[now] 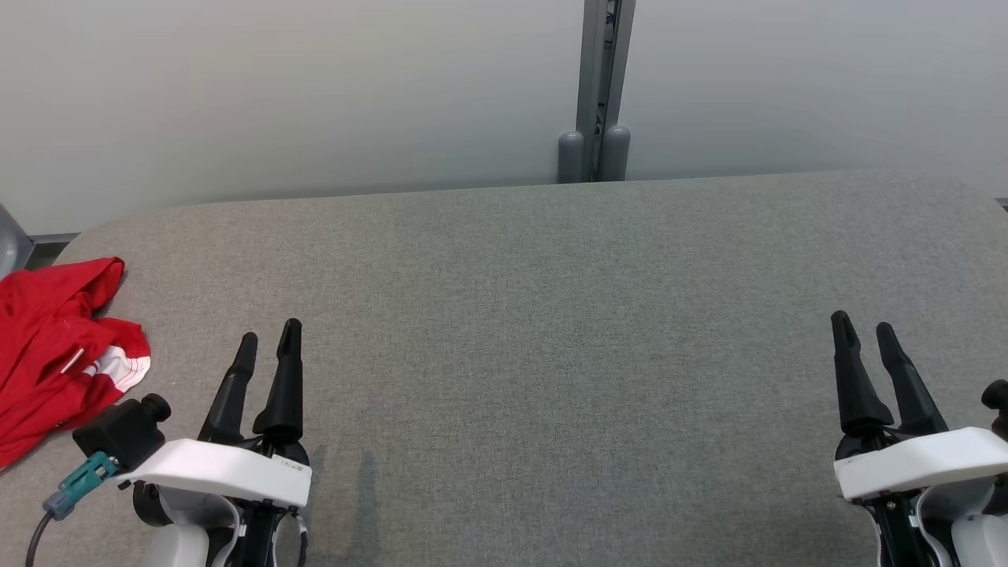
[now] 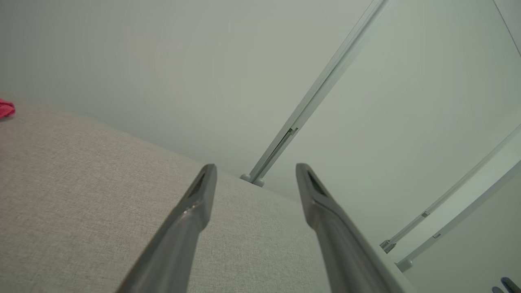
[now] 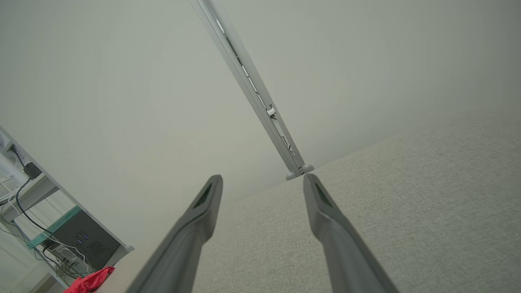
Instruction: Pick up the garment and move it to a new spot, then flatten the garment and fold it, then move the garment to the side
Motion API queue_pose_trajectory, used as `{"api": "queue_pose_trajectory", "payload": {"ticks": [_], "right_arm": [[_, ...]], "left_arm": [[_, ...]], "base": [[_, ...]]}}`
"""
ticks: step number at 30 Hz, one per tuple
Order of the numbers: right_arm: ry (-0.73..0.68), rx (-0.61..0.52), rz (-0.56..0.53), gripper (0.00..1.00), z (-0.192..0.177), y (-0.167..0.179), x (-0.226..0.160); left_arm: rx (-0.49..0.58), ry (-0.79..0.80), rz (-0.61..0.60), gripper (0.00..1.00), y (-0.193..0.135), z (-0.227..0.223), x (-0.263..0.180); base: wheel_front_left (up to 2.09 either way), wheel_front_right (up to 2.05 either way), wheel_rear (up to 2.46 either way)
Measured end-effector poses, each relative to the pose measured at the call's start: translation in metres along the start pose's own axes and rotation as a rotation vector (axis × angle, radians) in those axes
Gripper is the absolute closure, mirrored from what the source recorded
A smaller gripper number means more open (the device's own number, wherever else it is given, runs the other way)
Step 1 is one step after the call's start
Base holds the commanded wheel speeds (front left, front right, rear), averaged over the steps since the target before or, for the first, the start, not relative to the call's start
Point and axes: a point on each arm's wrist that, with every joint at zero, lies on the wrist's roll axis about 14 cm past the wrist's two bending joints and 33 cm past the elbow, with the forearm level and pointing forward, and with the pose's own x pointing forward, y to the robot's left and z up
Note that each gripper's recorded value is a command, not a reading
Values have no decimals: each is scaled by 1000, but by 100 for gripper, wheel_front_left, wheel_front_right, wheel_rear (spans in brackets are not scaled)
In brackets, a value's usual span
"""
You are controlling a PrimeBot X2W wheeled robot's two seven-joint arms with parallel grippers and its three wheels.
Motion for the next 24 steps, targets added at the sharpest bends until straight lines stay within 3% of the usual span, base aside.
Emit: {"api": "queue_pose_trajectory", "payload": {"ticks": [24], "right_arm": [[14, -310, 26, 0, -8, -1, -1]], "left_arm": [[325, 31, 18, 0, 10, -12, -3]], "base": [[0, 0, 0]]}}
